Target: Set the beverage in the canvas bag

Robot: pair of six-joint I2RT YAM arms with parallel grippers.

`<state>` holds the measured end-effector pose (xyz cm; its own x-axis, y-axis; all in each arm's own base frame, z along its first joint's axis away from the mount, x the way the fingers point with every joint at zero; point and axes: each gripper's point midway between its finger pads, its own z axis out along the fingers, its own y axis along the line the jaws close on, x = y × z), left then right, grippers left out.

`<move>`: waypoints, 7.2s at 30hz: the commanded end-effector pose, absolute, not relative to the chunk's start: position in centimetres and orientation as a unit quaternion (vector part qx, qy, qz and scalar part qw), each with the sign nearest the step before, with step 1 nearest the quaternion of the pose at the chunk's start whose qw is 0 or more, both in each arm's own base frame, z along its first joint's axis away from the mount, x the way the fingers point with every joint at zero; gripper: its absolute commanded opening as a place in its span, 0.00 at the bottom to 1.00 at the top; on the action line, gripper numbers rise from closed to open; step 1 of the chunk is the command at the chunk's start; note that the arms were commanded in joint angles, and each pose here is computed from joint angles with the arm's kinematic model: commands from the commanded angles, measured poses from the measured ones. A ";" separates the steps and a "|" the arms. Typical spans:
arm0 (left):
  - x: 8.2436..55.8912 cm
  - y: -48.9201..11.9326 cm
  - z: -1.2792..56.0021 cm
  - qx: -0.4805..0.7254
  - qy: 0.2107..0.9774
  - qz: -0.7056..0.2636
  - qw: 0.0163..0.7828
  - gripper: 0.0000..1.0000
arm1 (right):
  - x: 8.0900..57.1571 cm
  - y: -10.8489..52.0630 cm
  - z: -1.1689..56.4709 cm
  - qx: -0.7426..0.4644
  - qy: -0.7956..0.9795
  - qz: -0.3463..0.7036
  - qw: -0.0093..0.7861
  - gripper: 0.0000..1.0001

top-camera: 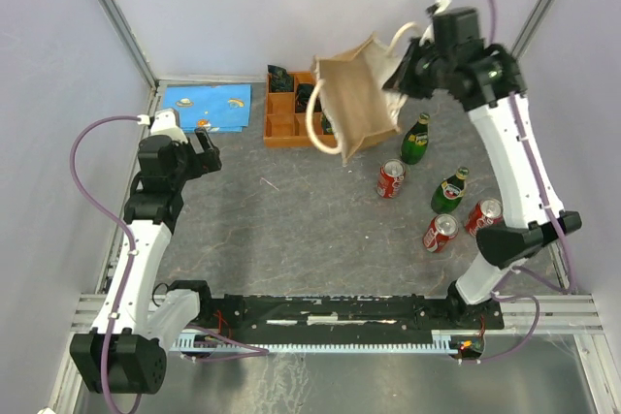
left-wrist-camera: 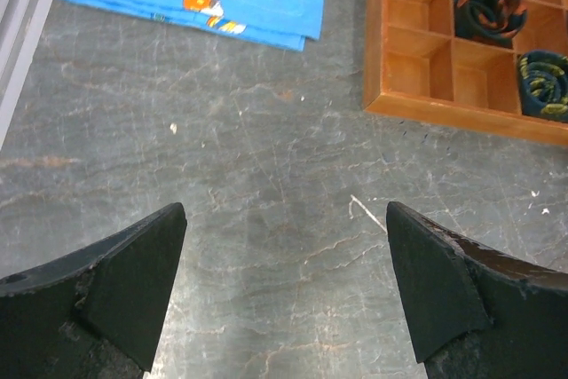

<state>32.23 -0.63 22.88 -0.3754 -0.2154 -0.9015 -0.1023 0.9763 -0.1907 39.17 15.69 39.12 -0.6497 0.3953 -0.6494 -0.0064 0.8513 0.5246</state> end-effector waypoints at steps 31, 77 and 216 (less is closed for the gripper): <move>28.3 -9.5 27.1 0.074 0.824 -0.265 0.495 0.97 | 26.5 28.1 14.0 0.230 0.941 0.154 0.196 0.61; 25.7 -22.4 19.2 0.200 0.869 -0.319 0.322 0.20 | 23.6 20.9 20.6 0.098 0.951 0.039 0.291 0.00; 29.1 -18.6 24.6 0.146 0.850 -0.314 0.397 0.98 | 32.5 14.1 12.2 0.066 0.994 -0.020 0.083 0.25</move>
